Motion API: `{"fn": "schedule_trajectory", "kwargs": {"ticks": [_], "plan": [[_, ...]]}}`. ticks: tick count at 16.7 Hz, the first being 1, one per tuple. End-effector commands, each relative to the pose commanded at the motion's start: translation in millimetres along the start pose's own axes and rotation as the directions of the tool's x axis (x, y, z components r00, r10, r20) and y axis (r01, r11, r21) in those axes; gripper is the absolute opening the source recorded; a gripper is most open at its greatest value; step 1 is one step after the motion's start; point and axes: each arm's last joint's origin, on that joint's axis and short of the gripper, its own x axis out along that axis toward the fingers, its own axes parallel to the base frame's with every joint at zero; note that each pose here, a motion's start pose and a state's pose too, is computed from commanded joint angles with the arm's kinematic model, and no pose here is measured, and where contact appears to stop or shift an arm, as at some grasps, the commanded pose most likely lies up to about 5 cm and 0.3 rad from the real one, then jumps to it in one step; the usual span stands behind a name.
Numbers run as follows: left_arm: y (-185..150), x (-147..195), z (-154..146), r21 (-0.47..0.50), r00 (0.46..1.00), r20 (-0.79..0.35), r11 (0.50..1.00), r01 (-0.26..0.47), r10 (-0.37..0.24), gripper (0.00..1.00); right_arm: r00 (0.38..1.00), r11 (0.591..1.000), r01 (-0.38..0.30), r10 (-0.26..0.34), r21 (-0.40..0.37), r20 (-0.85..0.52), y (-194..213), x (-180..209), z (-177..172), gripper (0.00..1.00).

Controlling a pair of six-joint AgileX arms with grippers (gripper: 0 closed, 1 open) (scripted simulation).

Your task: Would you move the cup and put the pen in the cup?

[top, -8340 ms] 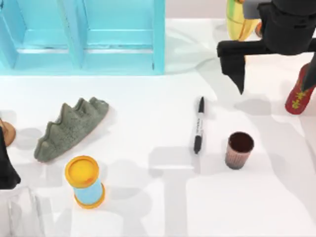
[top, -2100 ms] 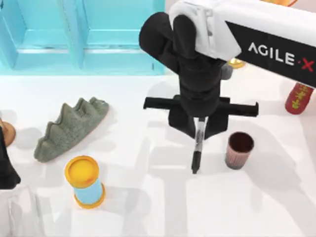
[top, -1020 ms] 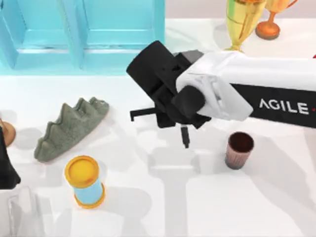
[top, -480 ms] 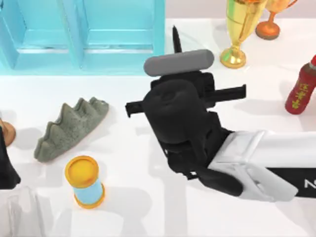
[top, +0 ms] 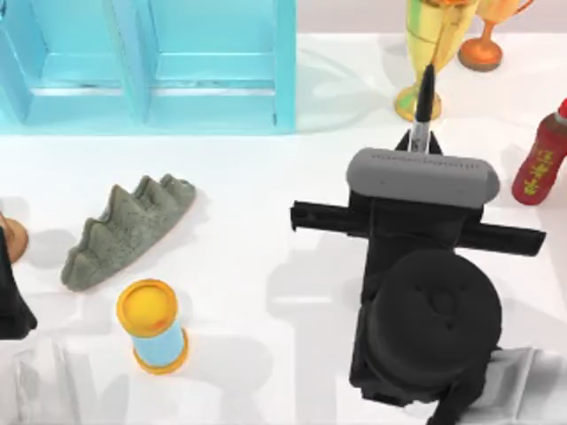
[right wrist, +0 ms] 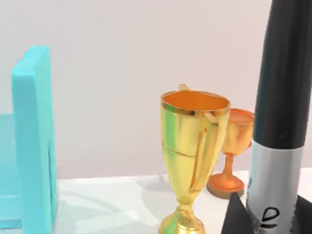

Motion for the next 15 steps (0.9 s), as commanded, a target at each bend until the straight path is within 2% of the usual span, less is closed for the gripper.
{"fn": "schedule_trajectory", "kwargs": {"ticks": [5, 15], "plan": [[0.0, 0.0, 0.0, 0.0, 1.0, 0.0, 1.0, 0.0, 0.0, 1.0, 0.997, 0.995, 0.082, -0.082, 0.054, 0.003, -23.2, -18.7, 0.5, 0.0], [0.0, 0.0, 0.0, 0.0, 1.0, 0.0, 1.0, 0.0, 0.0, 1.0, 0.996, 0.994, 0.093, -0.094, 0.057, 0.004, -25.6, -14.4, -2.1, 0.0]]}}
